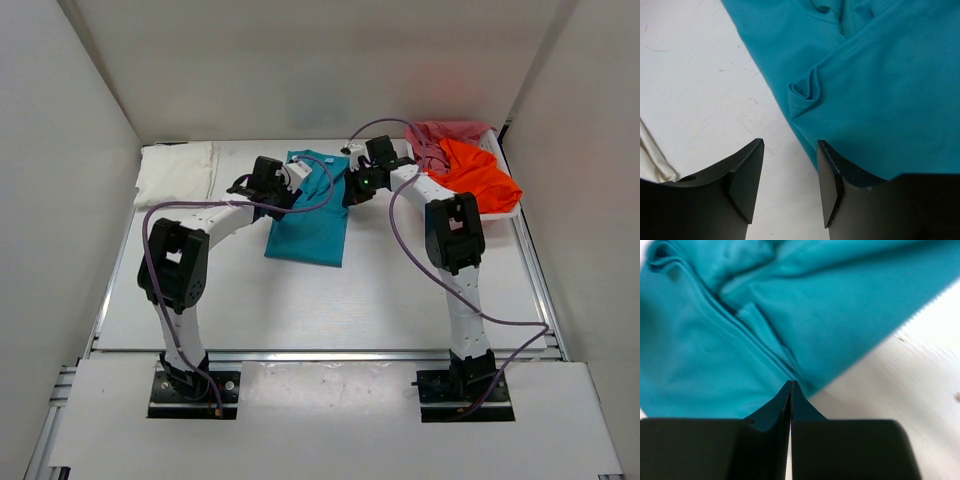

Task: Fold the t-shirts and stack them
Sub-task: Fold the folded rectangular tshirt in 1/3 of the way, then grab one side of the 2/3 rectangular tshirt with both arms

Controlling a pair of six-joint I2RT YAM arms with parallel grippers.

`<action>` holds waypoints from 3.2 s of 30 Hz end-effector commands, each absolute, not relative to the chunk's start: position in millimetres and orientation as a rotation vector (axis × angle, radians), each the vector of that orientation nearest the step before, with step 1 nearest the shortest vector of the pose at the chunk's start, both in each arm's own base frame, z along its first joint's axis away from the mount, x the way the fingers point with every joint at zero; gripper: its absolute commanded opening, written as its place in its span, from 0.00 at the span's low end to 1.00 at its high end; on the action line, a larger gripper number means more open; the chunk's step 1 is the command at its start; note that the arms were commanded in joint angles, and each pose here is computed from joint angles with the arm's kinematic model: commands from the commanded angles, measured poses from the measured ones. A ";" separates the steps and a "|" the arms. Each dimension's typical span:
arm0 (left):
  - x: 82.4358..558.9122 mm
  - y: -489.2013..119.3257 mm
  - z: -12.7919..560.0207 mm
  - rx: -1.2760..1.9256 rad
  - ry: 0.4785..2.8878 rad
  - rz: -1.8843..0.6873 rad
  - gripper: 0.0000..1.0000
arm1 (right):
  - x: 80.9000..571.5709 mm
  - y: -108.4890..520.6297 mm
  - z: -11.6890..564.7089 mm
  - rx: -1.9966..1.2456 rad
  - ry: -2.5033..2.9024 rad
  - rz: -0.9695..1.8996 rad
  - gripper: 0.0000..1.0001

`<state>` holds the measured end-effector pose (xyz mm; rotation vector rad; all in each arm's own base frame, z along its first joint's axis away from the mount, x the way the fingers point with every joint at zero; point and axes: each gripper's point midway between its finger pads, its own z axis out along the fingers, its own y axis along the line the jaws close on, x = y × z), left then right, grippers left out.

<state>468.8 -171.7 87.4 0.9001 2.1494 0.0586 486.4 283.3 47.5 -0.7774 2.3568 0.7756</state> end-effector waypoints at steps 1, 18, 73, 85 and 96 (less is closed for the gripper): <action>472.9 -195.2 113.9 0.912 2.089 -0.008 0.57 | 494.5 281.2 61.7 -0.777 2.344 0.722 0.00; 512.8 -180.9 87.2 0.906 2.035 0.268 0.56 | 481.5 287.4 139.5 -0.779 2.172 0.733 0.00; 351.6 -165.5 20.0 1.745 1.789 0.118 0.38 | 319.7 313.0 70.1 -1.432 2.092 0.639 0.63; 356.6 -167.8 20.5 1.668 1.834 0.052 0.05 | 308.2 309.4 37.7 -1.522 2.101 0.529 0.70; 358.7 -168.5 27.7 1.593 1.874 -0.027 0.00 | 321.6 300.8 9.5 -1.448 2.187 0.348 0.55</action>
